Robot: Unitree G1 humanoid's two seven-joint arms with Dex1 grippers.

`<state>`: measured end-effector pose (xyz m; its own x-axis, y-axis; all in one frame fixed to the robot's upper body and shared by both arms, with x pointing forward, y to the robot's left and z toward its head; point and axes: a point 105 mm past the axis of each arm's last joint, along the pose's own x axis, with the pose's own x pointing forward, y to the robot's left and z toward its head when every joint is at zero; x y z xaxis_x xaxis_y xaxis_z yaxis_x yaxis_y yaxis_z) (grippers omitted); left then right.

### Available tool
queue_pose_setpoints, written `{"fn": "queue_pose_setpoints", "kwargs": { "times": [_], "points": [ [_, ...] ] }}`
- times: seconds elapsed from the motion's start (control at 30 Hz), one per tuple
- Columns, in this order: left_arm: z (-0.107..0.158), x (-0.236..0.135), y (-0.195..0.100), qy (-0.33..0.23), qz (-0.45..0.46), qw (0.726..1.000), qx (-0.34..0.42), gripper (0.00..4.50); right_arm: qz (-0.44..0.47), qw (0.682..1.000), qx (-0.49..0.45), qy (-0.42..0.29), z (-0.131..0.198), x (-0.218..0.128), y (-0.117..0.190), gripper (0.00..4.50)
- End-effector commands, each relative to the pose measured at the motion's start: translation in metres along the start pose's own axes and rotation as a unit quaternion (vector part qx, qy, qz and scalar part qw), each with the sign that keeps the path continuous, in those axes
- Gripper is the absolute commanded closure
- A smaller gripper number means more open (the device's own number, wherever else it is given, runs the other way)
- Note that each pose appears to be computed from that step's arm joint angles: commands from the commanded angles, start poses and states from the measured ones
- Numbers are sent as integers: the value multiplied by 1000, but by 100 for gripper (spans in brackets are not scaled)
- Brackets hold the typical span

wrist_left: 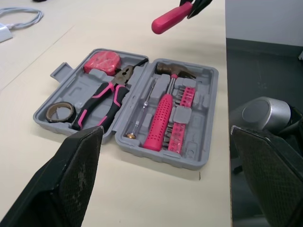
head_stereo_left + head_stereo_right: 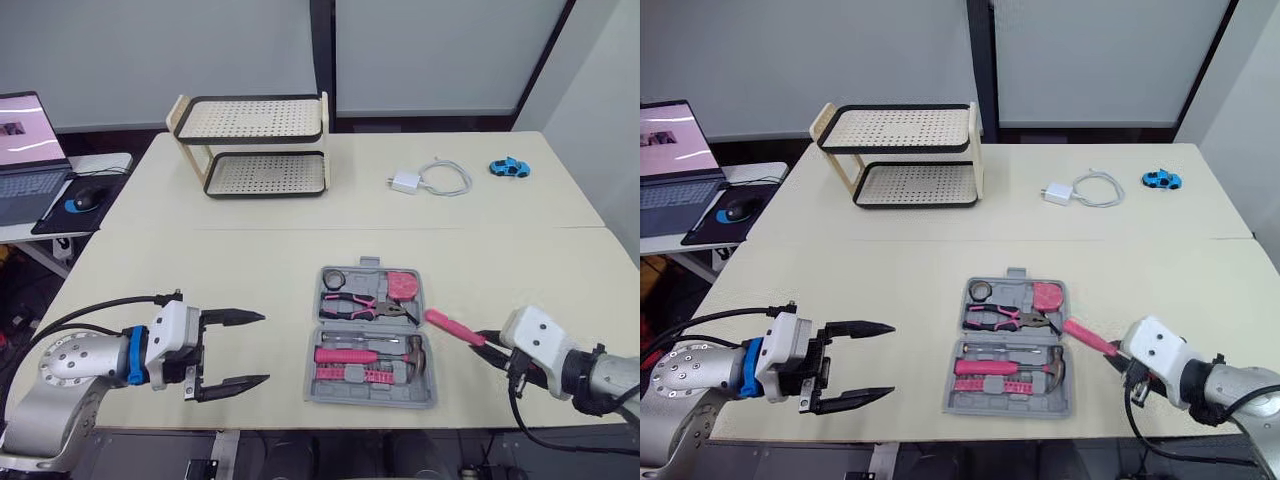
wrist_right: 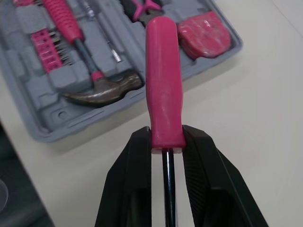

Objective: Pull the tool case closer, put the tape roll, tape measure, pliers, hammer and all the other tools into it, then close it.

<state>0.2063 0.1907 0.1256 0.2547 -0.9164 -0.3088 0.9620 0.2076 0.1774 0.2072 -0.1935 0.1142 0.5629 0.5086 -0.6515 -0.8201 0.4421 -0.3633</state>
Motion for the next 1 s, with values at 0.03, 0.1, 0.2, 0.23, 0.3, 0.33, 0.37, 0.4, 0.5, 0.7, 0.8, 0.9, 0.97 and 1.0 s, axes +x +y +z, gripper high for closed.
{"fn": "queue_pose_setpoints", "kwargs": {
  "times": [0.03,0.1,0.2,0.23,0.3,0.33,0.37,0.4,0.5,0.7,0.8,0.9,0.97,1.0],
  "points": [
    [6,-5,-3,-1,-13,1000,21,0,54,997,-55,6,19,0,13,391],
    [6,-3,-7,-3,-27,999,21,0,80,994,-77,10,26,5,19,391],
    [5,-1,-14,-4,-53,998,22,0,125,987,-104,9,40,17,31,391],
    [5,0,-16,-3,-59,998,24,0,133,985,-110,7,44,21,33,391],
    [2,0,-18,2,-72,997,28,0,145,983,-113,-4,55,33,36,391],
    [1,0,-19,5,-78,996,31,0,150,982,-114,-5,59,38,38,391],
    [0,0,-21,7,-85,996,33,0,159,980,-118,-3,61,43,40,391],
    [-1,-1,-22,10,-90,995,35,0,164,979,-119,-1,63,47,42,391],
    [-6,-3,-26,26,-104,993,39,0,179,976,-123,6,67,58,48,391],
    [-9,-5,-31,38,-118,991,39,0,196,973,-123,4,77,75,61,391],
    [-8,-4,-33,42,-123,991,41,0,203,972,-115,-2,82,84,70,391],
    [-7,-4,-34,45,-126,990,42,0,200,974,-104,-6,85,91,74,391],
    [-7,-4,-34,47,-127,990,41,0,200,975,-96,-9,87,95,78,391],
    [-6,-4,-34,47,-127,990,40,0,201,975,-94,-10,87,96,79,391]
  ]
}}
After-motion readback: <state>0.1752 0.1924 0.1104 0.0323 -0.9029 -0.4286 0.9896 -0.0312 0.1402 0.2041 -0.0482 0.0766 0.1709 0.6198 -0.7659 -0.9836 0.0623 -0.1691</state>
